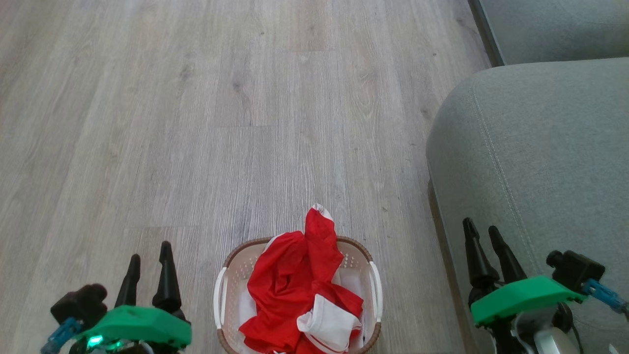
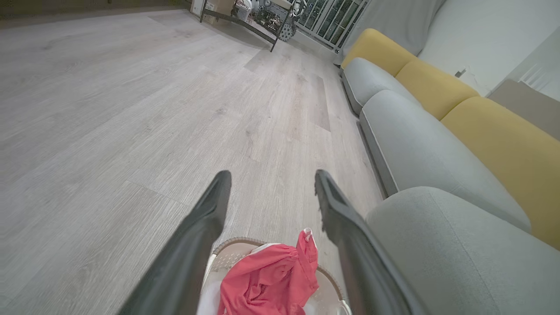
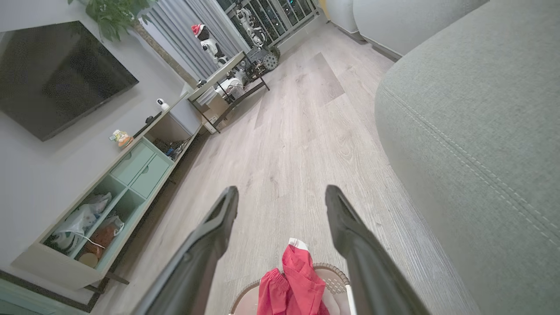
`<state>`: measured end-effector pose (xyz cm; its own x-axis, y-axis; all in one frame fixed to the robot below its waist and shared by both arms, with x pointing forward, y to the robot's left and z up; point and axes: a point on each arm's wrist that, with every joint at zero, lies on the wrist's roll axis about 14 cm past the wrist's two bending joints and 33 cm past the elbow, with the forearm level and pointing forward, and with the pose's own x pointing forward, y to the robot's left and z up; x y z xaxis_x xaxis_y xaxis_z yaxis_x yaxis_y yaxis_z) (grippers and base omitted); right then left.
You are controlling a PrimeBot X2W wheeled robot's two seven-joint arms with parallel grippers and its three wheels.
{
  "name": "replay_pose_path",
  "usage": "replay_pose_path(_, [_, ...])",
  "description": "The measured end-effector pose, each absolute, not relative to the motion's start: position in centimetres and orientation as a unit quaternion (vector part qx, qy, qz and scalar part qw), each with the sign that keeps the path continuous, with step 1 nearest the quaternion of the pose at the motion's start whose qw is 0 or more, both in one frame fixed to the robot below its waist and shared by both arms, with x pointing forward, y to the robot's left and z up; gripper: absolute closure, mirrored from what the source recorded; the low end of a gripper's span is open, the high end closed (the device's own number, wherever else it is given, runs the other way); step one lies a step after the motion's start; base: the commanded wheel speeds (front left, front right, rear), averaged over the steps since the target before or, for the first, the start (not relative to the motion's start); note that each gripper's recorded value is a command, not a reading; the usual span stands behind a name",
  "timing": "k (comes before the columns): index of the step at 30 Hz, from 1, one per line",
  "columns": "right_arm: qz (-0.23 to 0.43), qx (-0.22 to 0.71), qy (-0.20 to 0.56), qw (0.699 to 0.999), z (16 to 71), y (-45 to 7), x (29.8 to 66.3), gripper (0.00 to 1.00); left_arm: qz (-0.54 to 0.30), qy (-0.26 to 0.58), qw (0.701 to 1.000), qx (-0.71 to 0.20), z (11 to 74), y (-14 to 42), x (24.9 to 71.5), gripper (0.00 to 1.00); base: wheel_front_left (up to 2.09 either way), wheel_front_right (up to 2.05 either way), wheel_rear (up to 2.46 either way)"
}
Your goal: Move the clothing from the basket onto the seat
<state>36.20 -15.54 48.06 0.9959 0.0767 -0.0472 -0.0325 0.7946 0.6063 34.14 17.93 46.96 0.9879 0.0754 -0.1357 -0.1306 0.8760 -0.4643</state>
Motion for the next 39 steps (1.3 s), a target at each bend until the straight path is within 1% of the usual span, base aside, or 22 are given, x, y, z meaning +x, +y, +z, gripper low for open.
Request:
replay_pose_path(19, [0.065, 0.213, 0.008, 0.975, 49.3, -14.0, 36.1, 0.0, 0.05, 0.035, 0.989, -0.131, 47.4, 18.0, 33.1, 0.0, 0.0, 0.0, 0.0])
replay_pose_path(39, [0.106, 0.102, -0.03, 0.989, 50.7, -12.3, 35.8, 0.0, 0.043, 0.015, 0.998, -0.034, 47.6, 18.1, 31.9, 0.0, 0.0, 0.0, 0.0])
